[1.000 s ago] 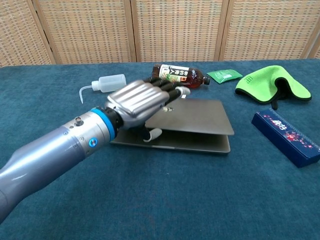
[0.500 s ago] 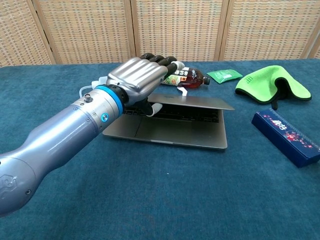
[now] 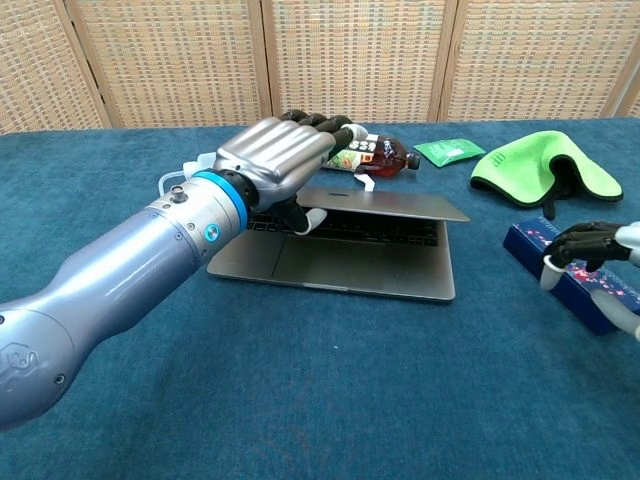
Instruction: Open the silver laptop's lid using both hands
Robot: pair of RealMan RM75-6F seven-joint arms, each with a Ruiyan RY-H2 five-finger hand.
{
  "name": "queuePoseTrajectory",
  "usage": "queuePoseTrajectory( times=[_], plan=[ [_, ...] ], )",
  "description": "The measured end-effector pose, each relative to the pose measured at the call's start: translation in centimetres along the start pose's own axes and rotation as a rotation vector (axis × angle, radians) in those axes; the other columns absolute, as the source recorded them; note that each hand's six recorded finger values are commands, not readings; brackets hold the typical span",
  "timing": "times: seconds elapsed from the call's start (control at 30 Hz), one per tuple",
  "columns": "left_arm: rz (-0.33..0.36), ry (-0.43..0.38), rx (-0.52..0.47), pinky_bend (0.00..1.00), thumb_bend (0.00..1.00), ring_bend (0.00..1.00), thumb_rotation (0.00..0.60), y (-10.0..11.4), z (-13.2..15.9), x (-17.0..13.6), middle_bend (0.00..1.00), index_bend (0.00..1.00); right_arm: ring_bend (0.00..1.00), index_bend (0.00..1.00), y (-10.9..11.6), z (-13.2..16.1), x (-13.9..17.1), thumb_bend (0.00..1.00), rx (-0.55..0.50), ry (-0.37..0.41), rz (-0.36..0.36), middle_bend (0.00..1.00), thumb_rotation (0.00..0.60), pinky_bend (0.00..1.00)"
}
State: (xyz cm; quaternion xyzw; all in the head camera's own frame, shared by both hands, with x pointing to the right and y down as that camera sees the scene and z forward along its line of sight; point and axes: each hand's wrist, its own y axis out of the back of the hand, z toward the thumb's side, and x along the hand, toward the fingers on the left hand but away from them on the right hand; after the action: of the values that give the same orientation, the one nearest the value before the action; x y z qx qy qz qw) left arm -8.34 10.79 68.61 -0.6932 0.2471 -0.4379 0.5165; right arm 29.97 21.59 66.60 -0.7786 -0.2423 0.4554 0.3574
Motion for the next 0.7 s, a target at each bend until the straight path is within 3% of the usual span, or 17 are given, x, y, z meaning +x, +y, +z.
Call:
queuePoseTrajectory(
  times=[0.37, 0.7],
  plan=[
    [-0.011, 0.011, -0.015, 0.00, 0.43, 0.00, 0.600, 0.7, -0.4, 0.2, 0.00, 0.00, 0.14, 0.33, -0.9, 2.9, -5.2, 0.83, 0.042, 0.000, 0.053, 0.21, 0.600, 0.28],
    [-0.016, 0.016, -0.041, 0.00, 0.43, 0.00, 0.600, 1.4, -0.7, 0.4, 0.00, 0.00, 0.11, 0.29, -2.2, 4.2, -7.2, 0.93, 0.008, -0.031, 0.104, 0.16, 0.600, 0.28]
  ],
)
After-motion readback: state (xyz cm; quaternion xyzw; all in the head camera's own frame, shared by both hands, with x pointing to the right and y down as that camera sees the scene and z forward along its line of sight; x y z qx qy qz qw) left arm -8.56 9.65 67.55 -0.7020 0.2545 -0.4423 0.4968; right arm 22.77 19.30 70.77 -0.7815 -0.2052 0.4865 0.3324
